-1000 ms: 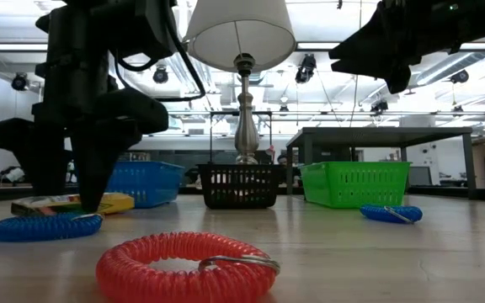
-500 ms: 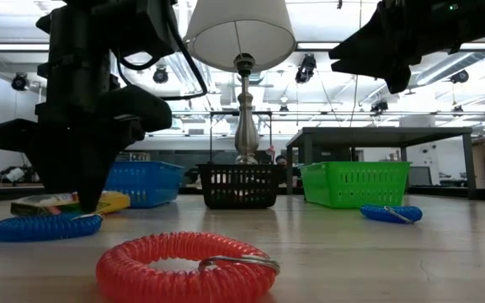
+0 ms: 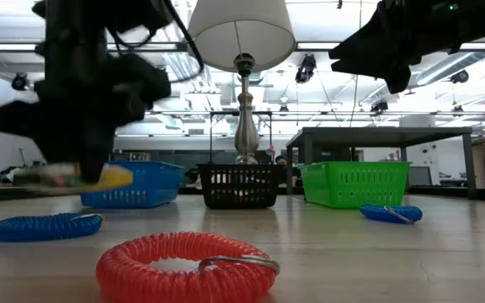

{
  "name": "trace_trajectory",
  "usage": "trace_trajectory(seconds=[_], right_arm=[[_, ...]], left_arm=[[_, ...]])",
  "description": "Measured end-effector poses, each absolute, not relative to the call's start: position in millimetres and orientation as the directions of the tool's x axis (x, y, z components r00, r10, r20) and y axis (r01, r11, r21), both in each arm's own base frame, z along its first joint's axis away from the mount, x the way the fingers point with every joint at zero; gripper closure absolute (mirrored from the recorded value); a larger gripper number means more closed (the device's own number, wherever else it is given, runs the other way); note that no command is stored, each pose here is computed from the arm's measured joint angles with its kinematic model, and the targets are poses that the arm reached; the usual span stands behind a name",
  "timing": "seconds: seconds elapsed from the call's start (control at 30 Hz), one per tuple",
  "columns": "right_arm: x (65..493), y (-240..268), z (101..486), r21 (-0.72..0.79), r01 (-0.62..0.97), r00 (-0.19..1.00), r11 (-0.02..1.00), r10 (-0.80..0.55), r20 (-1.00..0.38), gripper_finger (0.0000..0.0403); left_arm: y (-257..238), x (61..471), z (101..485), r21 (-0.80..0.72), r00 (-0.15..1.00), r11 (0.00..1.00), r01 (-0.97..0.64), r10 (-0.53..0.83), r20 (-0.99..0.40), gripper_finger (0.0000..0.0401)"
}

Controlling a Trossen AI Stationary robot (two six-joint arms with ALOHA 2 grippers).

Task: Pick & Place Office Desk Supplies
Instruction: Put the yellow crayon box into the black bin

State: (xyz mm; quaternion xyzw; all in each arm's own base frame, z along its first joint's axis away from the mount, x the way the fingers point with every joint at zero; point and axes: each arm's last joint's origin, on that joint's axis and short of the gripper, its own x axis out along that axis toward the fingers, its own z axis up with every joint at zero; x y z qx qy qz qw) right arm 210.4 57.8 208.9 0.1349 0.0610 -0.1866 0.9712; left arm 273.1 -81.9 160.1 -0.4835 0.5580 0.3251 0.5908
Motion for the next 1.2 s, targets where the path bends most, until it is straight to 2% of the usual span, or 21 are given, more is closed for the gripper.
trace_trajectory(seconds=[0.13,0.4,0.7,0.83,1.03,1.2], right_arm=[[210.4,57.8,208.9,0.239,0.379,0.923,0.894,-0.346,-0.169,0.0268],[210.5,57.7,208.9,0.239,0.379,0.923,0.894,-0.346,-0.169,0.0268],[210.5,57.7,208.9,0.239,0.379,0.923,0.894,-0.346,-0.169,0.0268],[210.5,57.7,208.9,0.239,0.38,0.923,0.894,-0.347,-0.169,0.0268],[210.5,57.5,208.8,0.239,0.38,0.922,0.894,-0.347,-0.17,0.0268],[210.5,57.5,208.8,0.239,0.38,0.922,0.894,-0.347,-0.17,0.0268]], left_arm=[[-78.0,265.9,181.7,-0.265,0.241,0.31,-0.913,-0.112,-0.964,0.0265],[-51.2,255.3,221.8,-0.394,0.436,0.248,-0.885,0.149,-0.887,0.0265],[-32.2,256.7,234.7,-0.467,0.504,0.198,-0.862,0.241,-0.829,0.0265],[-25.5,266.7,236.0,-0.489,0.558,0.28,-0.826,0.294,-0.776,0.0265],[-22.2,288.7,240.8,-0.521,0.696,0.501,-0.691,0.265,-0.668,0.0265],[-18.2,296.8,239.1,-0.544,0.721,0.506,-0.67,0.27,-0.638,0.0265]])
